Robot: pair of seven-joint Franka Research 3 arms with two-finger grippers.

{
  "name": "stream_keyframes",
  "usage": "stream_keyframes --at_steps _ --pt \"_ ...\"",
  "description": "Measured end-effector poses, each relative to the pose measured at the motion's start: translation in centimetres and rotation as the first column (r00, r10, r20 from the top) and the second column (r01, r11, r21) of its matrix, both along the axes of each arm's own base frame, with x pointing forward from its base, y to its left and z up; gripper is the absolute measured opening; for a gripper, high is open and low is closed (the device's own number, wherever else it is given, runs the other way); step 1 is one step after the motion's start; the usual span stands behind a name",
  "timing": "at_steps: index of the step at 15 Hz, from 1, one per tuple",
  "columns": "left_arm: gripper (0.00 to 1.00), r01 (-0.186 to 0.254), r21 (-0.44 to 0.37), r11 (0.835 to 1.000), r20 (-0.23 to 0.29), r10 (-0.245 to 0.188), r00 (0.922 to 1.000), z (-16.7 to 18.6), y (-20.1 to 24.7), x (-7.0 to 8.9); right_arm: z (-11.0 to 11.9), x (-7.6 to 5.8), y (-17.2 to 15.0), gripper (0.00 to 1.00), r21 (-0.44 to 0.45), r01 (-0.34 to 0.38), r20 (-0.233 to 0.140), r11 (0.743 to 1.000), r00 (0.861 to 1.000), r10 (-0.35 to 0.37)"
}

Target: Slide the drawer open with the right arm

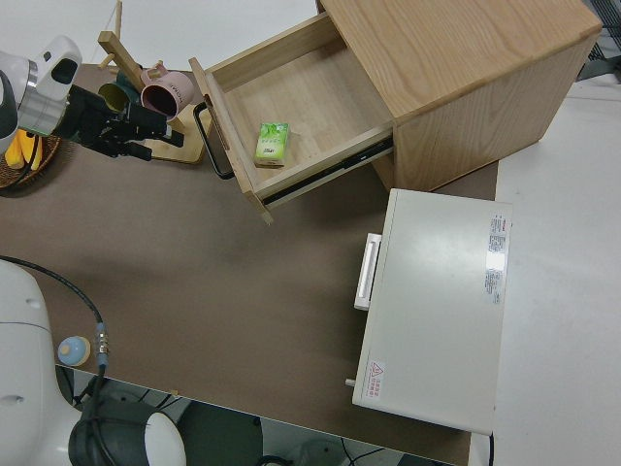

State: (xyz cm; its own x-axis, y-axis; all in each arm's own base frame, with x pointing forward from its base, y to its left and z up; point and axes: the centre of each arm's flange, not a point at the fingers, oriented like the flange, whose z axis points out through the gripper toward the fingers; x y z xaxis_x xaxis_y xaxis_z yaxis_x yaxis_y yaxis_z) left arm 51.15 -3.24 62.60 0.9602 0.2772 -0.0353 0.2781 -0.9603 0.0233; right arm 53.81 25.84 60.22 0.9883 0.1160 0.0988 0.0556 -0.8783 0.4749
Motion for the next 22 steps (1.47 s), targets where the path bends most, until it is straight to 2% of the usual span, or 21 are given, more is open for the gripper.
stream_keyframes --at_steps 4,11,13,17,22 --pt "1.0 0.0 0.0 1.0 0.0 0.0 1.0 0.0 0.0 0.0 2.9 1.0 -7.8 0.99 0.198 0.063 -0.085 0.978 0.995 -0.047" --pt "1.0 0.0 0.0 1.0 0.0 0.0 1.0 0.0 0.0 0.0 5.3 1.5 -16.7 0.99 0.383 0.1 -0.13 0.918 0.99 -0.053" --pt "1.0 0.0 0.0 1.0 0.0 0.0 1.0 0.0 0.0 0.0 5.6 1.6 -18.5 0.99 0.407 0.096 -0.134 0.908 0.99 -0.045" --pt "1.0 0.0 0.0 1.0 0.0 0.0 1.0 0.0 0.0 0.0 5.3 1.7 -20.4 0.99 0.41 0.071 -0.152 0.909 0.988 -0.009" --pt "1.0 0.0 0.0 1.0 0.0 0.0 1.0 0.0 0.0 0.0 5.0 1.8 -21.7 0.99 0.409 0.097 -0.162 0.908 0.986 -0.032"
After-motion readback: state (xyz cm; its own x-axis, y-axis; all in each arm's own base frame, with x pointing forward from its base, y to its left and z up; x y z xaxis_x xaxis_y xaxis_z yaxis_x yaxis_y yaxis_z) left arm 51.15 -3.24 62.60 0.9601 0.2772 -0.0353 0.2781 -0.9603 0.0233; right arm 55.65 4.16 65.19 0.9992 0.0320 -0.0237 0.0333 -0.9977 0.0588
